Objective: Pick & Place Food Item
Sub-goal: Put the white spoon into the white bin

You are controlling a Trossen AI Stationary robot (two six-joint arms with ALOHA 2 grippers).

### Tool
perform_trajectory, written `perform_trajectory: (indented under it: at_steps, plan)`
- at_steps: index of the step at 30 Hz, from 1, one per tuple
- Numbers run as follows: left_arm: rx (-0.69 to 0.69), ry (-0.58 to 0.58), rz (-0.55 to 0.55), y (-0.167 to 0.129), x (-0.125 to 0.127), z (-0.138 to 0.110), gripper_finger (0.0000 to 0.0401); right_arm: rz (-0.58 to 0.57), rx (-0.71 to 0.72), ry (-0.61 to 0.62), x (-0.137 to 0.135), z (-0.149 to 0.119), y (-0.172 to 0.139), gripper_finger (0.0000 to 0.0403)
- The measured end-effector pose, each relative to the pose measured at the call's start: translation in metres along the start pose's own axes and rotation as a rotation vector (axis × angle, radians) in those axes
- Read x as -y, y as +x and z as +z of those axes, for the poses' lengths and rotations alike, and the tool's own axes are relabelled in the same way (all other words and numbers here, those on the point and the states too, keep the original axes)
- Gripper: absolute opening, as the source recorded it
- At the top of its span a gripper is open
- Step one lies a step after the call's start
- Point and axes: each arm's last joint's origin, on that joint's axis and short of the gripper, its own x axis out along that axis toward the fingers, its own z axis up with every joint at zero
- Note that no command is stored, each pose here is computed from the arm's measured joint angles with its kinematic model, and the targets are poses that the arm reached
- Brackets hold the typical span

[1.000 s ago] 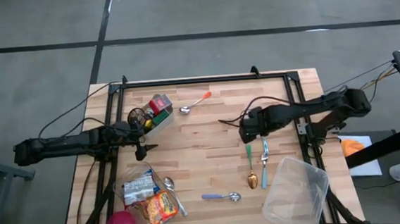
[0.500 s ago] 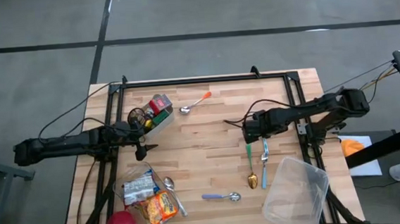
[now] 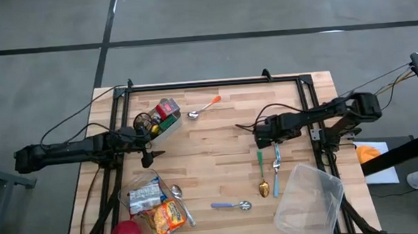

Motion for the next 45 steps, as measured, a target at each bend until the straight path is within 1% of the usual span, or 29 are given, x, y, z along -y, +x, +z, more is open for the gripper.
perform_trajectory:
  at_steps: [3, 12, 18, 21, 25, 29, 32, 39, 45]
  plan:
    - [0.000, 0.000, 0.000, 0.0000, 0.0000, 0.0000, 0.0383, -0.002, 0.002, -0.001, -0.0023, 0.0002, 0.0017, 0.0242]
    - [0.000, 0.000, 0.000, 0.0000, 0.0000, 0.0000, 0.0383, 0.011, 0.008, -0.027, -0.0038, 0.0005, 0.0023, 0.0110]
    - [0.000, 0.000, 0.000, 0.0000, 0.0000, -0.0001, 0.0383, 0.009, 0.028, -0.026, -0.0043, 0.0010, 0.0031, 0.0047]
    - [0.000, 0.000, 0.000, 0.0000, 0.0000, 0.0000, 0.0383, 0.005, 0.038, -0.031, -0.0040, 0.0012, 0.0032, 0.0026]
    - [0.000, 0.000, 0.000, 0.0000, 0.0000, 0.0000, 0.0383, 0.004, 0.042, -0.045, -0.0038, 0.0014, 0.0033, 0.0021]
    - [0.000, 0.000, 0.000, 0.0000, 0.0000, 0.0000, 0.0383, 0.004, 0.044, -0.044, -0.0039, 0.0014, 0.0034, 0.0042]
    - [-0.001, 0.000, 0.000, 0.0000, 0.0000, -0.0001, 0.0383, 0.005, 0.045, -0.043, -0.0036, 0.0015, 0.0032, 0.0050]
    - [0.000, 0.000, 0.000, 0.0000, 0.0000, 0.0000, 0.0383, 0.008, 0.080, -0.037, -0.0030, 0.0035, 0.0007, 0.0052]
    - [-0.001, 0.000, 0.000, 0.0000, 0.0000, -0.0001, 0.0383, 0.015, 0.078, -0.036, -0.0035, 0.0035, -0.0003, 0.0053]
